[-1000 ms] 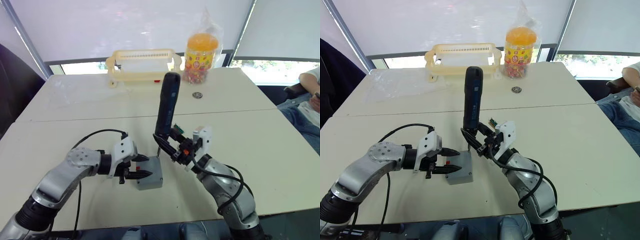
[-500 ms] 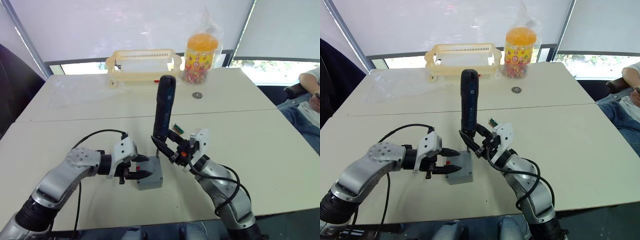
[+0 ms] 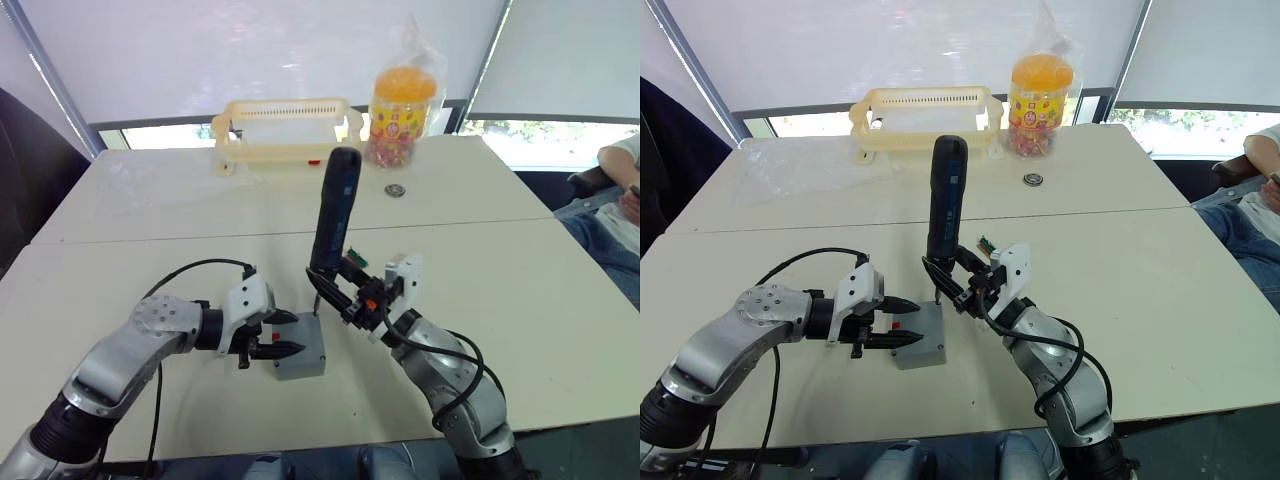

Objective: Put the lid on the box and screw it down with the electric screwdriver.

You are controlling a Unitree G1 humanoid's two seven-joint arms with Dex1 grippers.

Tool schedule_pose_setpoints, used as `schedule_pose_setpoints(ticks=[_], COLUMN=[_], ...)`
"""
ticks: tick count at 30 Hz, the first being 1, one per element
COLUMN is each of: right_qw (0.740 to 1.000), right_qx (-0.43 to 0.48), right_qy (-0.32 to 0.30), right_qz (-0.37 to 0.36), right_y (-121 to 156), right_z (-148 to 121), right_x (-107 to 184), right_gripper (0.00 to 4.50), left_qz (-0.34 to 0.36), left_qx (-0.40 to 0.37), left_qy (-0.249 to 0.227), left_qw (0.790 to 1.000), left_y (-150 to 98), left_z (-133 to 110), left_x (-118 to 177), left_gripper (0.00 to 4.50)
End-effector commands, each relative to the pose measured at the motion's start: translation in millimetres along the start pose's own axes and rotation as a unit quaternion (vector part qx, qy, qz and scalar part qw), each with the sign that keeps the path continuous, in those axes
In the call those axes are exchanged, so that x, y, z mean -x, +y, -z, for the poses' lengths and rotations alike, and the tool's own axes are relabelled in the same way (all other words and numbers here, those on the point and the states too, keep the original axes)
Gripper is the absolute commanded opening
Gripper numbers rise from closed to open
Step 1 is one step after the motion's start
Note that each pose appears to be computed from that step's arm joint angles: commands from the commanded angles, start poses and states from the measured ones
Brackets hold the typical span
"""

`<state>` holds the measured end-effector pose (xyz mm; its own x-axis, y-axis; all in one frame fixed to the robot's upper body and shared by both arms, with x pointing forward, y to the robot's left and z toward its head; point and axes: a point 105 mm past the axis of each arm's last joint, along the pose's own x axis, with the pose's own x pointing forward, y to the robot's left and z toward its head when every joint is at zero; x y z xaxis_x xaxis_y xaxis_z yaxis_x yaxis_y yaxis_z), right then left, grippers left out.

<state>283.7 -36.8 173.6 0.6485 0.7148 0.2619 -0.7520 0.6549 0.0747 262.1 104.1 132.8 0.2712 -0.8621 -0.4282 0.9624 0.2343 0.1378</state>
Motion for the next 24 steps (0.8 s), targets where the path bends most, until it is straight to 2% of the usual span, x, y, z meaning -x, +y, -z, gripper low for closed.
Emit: schedule_pose_setpoints(ticks=[1,15,24], right_qw=[0.998,0.997,0.998], right_qx=[0.021,0.020,0.018], right_qy=[-0.057,-0.067,-0.054], right_qz=[-0.020,-0.020,-0.018], right_y=[9.8,10.1,9.8], right_z=[-30.6,-37.1,-28.9], right_x=[-2.7,-3.7,-1.5], right_gripper=[1.77,1.77,1.77], left_qz=[0.004,0.005,0.004], left_qx=[0.004,0.006,0.008], left_qy=[0.012,0.015,0.015], left_qw=[1.000,1.000,1.000], left_y=[-2.9,-4.6,-3.6], left_z=[5.5,6.5,6.0], left_x=[-1.4,-2.2,-2.8], left_gripper=[2.47,2.47,2.47])
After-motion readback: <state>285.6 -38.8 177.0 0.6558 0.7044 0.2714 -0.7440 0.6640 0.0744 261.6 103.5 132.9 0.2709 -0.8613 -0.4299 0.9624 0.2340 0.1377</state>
